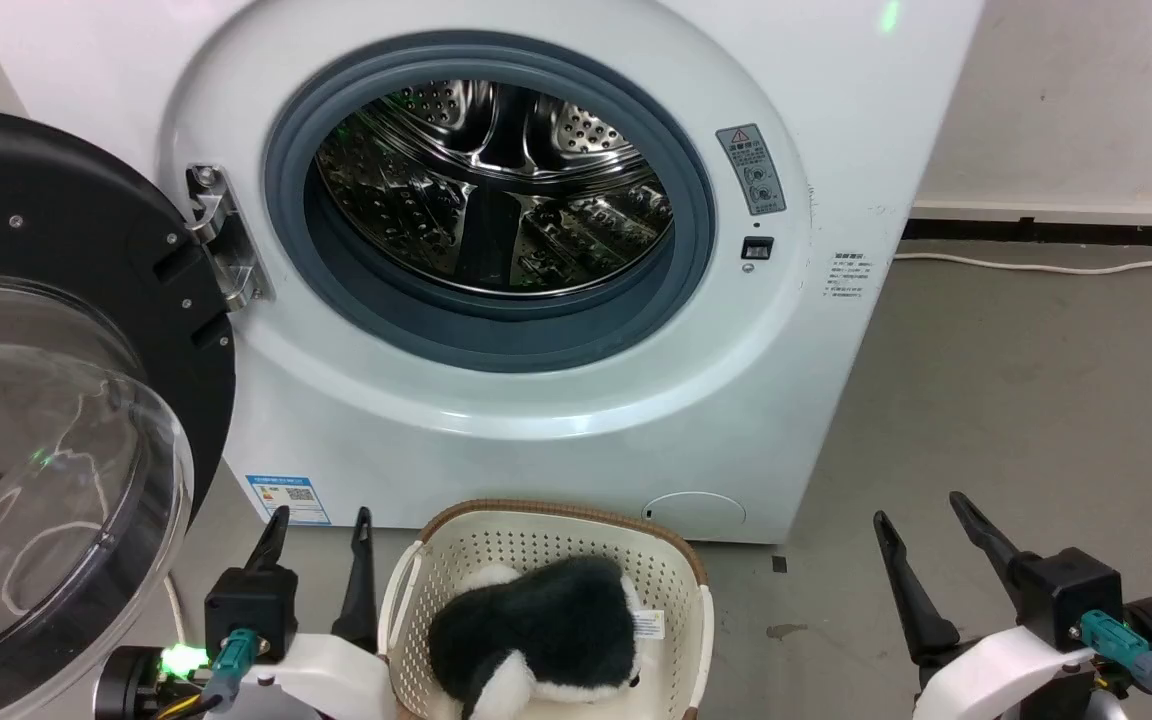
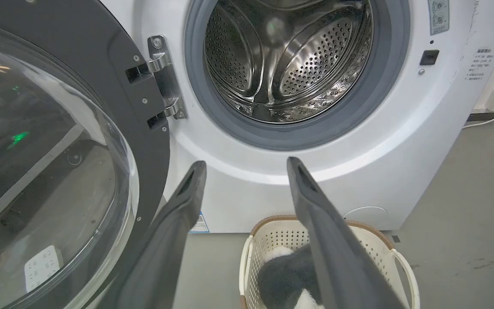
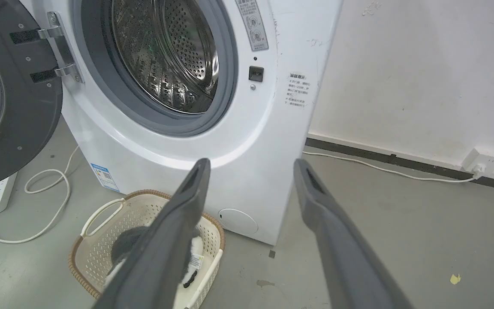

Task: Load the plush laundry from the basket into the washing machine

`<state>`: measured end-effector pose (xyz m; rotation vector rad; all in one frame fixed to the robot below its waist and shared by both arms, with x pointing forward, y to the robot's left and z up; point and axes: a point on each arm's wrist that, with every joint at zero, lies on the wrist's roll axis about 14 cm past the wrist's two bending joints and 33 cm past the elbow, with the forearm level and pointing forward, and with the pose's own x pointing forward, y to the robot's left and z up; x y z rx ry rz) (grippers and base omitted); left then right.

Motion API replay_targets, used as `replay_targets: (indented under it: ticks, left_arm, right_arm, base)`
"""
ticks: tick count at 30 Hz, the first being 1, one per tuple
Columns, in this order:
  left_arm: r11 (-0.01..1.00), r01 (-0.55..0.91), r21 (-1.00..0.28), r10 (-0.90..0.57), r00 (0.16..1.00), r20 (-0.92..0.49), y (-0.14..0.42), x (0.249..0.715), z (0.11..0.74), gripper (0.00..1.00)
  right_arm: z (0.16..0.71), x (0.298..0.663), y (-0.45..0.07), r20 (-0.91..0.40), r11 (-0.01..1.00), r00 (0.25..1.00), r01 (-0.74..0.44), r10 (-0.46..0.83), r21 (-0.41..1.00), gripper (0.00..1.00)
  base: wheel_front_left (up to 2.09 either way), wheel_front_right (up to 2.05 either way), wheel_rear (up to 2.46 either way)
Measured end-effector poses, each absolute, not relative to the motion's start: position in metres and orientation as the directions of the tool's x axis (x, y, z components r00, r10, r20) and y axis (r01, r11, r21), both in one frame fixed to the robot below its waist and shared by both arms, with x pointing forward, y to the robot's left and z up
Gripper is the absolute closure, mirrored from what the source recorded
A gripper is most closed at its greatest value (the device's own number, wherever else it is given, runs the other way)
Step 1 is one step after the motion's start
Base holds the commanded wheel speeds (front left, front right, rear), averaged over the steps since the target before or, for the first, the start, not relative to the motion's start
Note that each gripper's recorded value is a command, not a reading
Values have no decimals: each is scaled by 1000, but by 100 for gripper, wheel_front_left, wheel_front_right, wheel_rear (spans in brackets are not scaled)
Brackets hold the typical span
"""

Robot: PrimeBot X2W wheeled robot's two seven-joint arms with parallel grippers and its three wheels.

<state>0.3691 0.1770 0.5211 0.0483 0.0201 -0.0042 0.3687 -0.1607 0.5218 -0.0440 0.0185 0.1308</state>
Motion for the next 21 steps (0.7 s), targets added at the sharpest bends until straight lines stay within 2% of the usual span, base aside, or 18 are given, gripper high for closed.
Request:
replay_targets:
  ticks: [21]
  left_arm:
    - [997,64,36,-62,997,-44,152,380,505,0]
  right_arm:
    - [513,370,-181,-22,997,997,-71,71,-16,0]
  base:
    - [0,0,0]
